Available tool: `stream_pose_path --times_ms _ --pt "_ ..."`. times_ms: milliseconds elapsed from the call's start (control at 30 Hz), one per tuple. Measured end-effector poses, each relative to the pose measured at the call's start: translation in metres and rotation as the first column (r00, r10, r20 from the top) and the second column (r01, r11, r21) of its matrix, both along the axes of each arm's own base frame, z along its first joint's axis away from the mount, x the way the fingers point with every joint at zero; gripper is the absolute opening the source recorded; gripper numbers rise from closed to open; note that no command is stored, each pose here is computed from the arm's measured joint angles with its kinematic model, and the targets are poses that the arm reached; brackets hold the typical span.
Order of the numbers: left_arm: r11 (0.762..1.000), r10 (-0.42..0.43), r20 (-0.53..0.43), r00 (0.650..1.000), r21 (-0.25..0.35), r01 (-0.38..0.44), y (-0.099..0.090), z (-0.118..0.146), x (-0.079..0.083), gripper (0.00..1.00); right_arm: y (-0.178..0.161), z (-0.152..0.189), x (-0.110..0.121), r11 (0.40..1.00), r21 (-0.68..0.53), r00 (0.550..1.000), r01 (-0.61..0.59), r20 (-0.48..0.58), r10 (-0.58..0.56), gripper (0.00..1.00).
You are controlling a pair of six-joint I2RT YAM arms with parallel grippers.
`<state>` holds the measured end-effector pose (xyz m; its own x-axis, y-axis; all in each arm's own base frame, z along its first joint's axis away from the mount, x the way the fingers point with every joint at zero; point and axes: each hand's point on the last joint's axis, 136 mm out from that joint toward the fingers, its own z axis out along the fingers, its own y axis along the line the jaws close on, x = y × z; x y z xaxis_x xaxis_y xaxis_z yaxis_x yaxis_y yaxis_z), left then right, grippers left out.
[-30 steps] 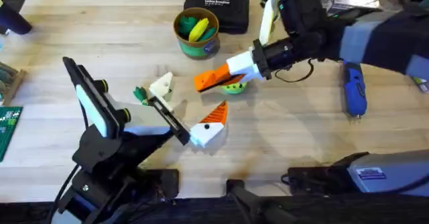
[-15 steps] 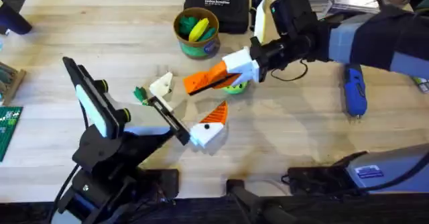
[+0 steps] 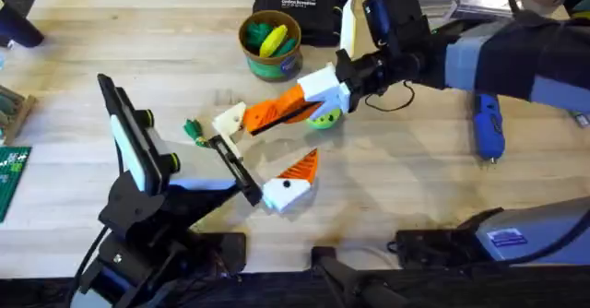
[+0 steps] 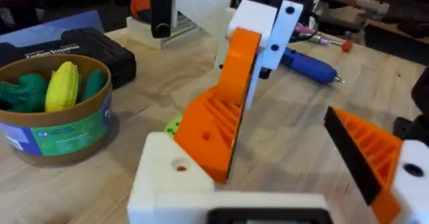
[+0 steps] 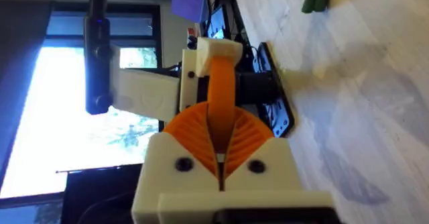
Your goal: Pick up the gripper from the table and insert it into the empty holder that is missing its gripper. Then pick up a screw, insert it into the mounting hole, and use the screwdriver to tighten it. Finally, clean up the table by picking up the vegetable and placing it into the bucket.
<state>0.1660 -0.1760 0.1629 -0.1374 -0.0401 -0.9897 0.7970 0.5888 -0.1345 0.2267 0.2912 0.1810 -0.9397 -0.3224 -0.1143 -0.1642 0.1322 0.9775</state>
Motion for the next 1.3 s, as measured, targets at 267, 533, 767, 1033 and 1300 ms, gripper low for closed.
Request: stream_pose_path --times_ms 267,533,767,1033,1300 --pt "1.000 -0.022 -0.001 1.000 -0.002 0.022 -0.002 0.000 -0.003 0.985 0.000 -0.002 -0.002 1.000 0.022 0.999 -0.022 -0.034 0.023 0.015" --pt "0.999 -0.050 -0.007 0.999 -0.007 0.050 -0.004 0.000 -0.007 0.985 0.001 -0.013 -0.004 0.992 0.099 0.993 -0.080 -0.076 0.088 0.015" --pt "0.999 -0.046 -0.008 0.999 -0.007 0.046 -0.004 0.000 -0.006 0.985 0.007 -0.017 0.008 0.984 0.149 0.994 -0.102 -0.015 0.105 0.013" --pt "0.999 -0.045 -0.007 0.999 -0.007 0.045 -0.004 0.000 -0.006 0.986 0.027 -0.014 0.005 0.981 0.140 0.990 -0.134 -0.010 0.137 0.012" --pt "1.000 -0.019 -0.016 1.000 -0.011 0.019 -0.001 0.000 -0.002 0.985 0.037 -0.017 0.005 0.986 0.112 0.991 -0.125 -0.039 0.130 0.012"
